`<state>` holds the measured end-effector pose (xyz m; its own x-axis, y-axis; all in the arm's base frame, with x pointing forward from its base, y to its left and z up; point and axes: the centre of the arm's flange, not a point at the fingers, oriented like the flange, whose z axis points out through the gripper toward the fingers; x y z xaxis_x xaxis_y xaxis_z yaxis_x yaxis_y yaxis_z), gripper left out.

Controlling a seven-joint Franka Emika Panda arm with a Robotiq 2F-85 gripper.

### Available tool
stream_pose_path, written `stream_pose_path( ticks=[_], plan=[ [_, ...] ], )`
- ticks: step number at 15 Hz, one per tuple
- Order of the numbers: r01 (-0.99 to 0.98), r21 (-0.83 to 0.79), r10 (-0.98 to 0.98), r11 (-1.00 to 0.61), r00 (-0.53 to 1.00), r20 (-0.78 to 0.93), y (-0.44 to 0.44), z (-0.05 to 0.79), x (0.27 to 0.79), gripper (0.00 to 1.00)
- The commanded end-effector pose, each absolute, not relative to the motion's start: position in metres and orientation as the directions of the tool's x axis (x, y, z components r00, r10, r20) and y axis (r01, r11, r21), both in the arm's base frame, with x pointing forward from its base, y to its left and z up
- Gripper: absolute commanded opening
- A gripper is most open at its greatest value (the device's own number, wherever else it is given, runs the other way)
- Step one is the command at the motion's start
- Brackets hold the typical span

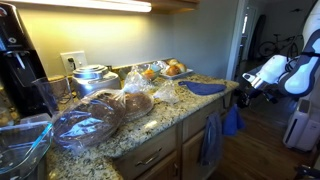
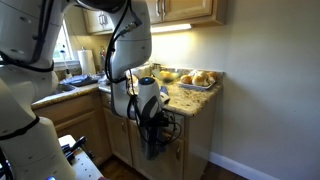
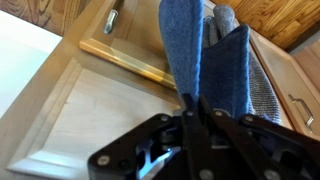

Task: Unhang the blue cloth from the drawer and place it on the right side of the counter

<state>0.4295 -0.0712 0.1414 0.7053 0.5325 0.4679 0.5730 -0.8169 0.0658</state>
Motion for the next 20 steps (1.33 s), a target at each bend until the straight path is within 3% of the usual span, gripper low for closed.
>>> stream_pose_path(
  ticks=[1, 20],
  plan=[
    [0.562, 0.11, 0.548, -0.82, 0.716, 0.432, -0.057, 0.18, 0.408, 0.09],
    [0.487, 0.324, 0.582, -0.811, 0.727, 0.365, -0.021, 0.315, 0.439, 0.08]
  ],
)
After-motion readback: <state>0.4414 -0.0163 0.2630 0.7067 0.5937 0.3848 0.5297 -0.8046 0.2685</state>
